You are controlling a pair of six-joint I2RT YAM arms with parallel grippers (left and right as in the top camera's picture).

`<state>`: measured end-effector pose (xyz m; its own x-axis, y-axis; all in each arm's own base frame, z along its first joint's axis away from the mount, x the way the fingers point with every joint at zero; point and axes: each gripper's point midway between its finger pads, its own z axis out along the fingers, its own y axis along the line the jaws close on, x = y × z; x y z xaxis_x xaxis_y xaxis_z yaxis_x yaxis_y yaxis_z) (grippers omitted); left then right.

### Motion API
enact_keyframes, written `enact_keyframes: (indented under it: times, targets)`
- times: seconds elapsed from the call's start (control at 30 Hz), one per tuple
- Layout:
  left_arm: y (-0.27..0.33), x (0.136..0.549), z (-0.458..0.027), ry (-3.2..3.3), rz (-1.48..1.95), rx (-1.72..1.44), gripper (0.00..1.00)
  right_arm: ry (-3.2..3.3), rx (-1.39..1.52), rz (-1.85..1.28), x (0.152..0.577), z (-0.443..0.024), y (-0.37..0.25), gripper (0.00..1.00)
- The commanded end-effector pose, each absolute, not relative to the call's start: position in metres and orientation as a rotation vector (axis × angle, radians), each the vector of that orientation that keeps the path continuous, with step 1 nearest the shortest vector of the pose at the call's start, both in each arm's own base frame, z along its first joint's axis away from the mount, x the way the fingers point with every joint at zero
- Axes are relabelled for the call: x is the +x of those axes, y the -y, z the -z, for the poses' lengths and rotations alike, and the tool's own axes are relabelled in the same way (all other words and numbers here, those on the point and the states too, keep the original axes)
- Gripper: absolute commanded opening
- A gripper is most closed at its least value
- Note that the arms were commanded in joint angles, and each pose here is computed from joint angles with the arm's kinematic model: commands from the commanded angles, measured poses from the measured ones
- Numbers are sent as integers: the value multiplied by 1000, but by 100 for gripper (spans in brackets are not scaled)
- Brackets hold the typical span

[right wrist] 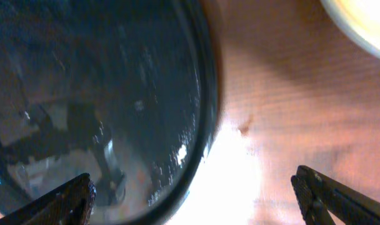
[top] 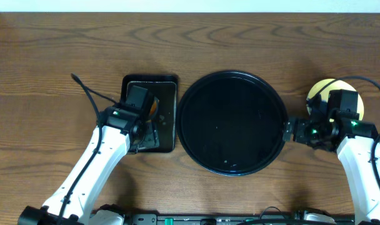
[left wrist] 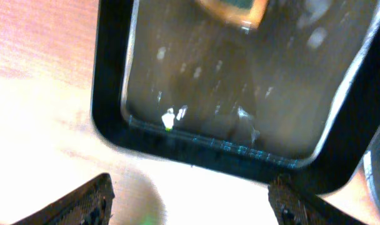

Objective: Clean dirty plates on tray and stack at the side

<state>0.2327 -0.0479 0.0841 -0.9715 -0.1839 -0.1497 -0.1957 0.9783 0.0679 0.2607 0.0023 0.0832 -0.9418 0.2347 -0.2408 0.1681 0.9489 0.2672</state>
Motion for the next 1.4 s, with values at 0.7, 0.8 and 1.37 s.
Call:
enact_keyframes:
  times: [0.7,0.8,1.37]
  targets:
    - [38,183,-205,-2237,340,-327,81,-2194,57,-184,212,-203,-12,99]
    - [38,183,-205,-2236,340,-327,81,-2235,63,-189,206,-194,-13,99]
    - [36,178,-198,-2269,326,-330,81,-2411,94,-199,174,-162,-14,99]
